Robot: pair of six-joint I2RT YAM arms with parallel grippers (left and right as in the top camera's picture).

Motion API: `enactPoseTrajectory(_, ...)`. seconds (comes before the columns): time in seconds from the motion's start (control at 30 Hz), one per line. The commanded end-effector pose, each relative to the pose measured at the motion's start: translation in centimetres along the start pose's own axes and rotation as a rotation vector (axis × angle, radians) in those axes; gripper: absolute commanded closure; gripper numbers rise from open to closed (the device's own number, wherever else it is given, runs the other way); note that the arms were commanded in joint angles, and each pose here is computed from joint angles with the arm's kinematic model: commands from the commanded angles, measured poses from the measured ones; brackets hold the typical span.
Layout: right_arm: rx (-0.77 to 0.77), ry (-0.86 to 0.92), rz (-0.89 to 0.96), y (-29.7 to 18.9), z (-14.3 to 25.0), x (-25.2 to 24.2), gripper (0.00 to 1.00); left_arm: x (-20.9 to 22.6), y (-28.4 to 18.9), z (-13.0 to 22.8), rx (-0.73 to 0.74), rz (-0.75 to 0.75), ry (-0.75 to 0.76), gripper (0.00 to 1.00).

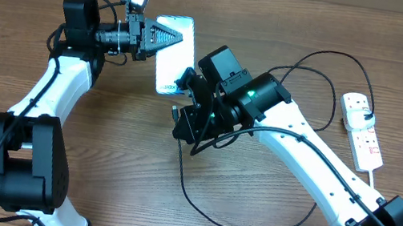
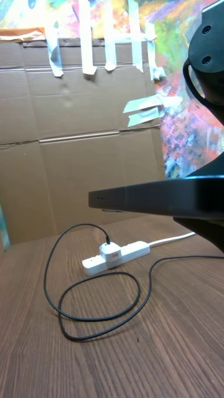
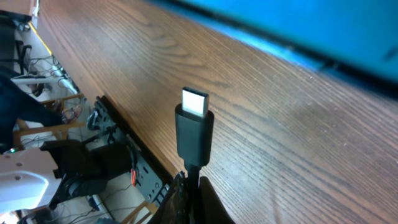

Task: Plug charger to phone and switch on socket
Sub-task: 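Bring the held plug up under the phone's bottom port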

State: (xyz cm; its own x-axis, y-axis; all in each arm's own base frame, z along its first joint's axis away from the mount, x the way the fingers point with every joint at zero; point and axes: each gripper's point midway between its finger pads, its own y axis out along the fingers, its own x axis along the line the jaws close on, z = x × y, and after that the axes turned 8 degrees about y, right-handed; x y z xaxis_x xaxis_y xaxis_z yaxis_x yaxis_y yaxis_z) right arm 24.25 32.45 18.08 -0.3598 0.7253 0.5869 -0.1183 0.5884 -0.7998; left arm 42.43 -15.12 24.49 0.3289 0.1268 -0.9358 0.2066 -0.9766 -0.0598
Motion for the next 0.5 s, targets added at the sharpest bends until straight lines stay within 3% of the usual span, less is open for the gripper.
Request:
enactPoseTrajectory(0.0,-0.067,0.014,0.038,-1.3,-1.1,-0.1,0.96,-1.3,0.3,0.7,0.054,0.043,-0.021,0.96)
enactPoseTrajectory(0.47,-0.138,-0.003,0.02,-3.1,-2.4,1.4,0.96,-1.2,0.3,0.8,0.056,0.047,0.061,0.96)
